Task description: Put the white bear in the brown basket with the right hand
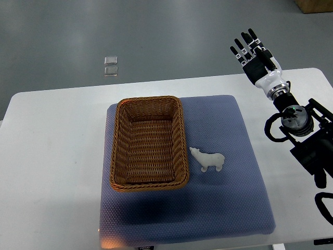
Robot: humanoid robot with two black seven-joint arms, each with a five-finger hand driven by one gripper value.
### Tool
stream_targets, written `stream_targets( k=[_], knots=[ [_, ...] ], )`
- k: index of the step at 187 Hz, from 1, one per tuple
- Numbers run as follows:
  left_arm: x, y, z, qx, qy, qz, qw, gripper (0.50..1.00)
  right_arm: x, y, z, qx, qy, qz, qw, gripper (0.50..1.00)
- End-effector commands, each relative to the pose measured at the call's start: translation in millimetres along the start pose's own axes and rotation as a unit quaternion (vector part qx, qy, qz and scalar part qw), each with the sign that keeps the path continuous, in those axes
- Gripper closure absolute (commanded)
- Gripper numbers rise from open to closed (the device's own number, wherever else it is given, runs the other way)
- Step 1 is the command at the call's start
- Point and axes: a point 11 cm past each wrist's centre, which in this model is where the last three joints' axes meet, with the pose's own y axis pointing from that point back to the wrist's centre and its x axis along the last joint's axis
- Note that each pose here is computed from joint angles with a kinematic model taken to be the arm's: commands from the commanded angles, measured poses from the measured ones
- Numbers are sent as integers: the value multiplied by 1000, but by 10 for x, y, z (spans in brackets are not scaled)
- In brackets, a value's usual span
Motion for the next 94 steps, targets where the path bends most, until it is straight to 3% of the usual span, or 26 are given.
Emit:
stream_targets(
  k=[1,65,94],
  knots=[
    [-4,0,1,0,0,-1,1000,500,-1,0,4,-1,0,0,1000,574],
    [11,1,6,-2,4,1,1000,500,-61,-32,9,-8,12,-10,1000,574],
    [11,1,3,-1,3,1,1000,500,-146,-54,-111,-52,147,-46,987,574]
  ],
)
